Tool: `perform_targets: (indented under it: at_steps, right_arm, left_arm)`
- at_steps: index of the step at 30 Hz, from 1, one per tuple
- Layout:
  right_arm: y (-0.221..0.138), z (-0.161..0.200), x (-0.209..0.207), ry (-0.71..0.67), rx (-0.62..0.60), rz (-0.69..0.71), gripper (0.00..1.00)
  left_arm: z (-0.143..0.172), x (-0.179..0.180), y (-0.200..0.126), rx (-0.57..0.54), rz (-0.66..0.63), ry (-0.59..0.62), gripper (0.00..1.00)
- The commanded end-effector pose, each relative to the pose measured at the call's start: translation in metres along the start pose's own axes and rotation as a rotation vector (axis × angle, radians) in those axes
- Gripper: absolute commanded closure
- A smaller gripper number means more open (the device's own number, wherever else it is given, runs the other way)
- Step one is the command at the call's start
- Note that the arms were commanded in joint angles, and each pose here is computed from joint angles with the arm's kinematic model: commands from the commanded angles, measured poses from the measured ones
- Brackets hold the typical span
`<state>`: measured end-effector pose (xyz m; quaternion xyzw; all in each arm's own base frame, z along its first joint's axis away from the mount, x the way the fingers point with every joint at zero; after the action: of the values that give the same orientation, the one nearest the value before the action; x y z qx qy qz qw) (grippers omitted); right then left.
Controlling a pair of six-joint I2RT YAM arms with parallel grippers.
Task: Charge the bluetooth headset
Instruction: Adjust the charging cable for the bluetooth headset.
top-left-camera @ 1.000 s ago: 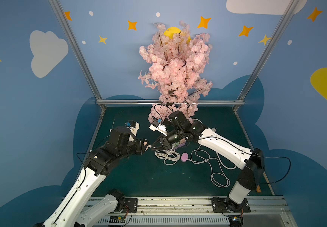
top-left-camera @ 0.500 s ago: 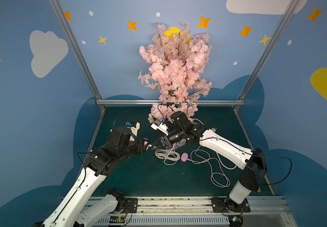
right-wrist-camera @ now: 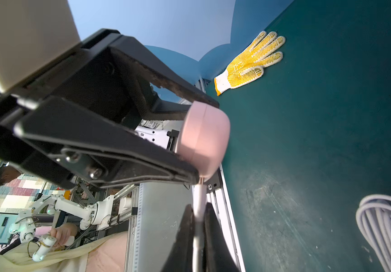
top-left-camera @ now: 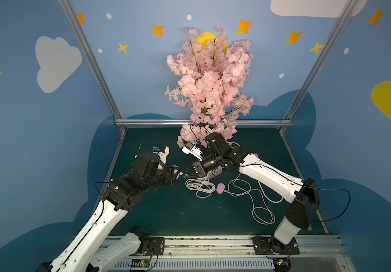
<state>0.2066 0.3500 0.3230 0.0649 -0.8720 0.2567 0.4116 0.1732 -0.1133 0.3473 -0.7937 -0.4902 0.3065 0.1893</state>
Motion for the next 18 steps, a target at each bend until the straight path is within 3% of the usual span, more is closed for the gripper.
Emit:
perform_targets:
  at_steps: [1,11,18]
  right_arm:
    - [0.004,-0.009,0.005,-0.005,-0.005,-0.003,1.0]
    - [0.011,-0.013,0.013,-0.005,0.028,-0.001,1.0]
    - [0.009,-0.012,0.016,-0.056,0.022,0.011,1.0]
  left_arm:
    - [-0.004,-0.018,-0.003,-0.015,0.083,0.076,0.96]
    - [-0.001,-0.04,0.002,-0.018,0.16,0.181,0.97]
    - [-0.002,-0.05,-0.005,-0.016,0.269,0.148,0.96]
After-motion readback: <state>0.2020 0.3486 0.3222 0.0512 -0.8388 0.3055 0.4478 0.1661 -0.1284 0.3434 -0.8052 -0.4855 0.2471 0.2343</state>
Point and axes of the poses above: each gripper's point midway between its finger pads, its own y axis out along the fingers, its own x axis along the line the jaws close on, z = x × y, the point moved 9 cm from there along -y, back along the fingers, and after that the axes turned 3 degrees about y, right-handed, at the moved point
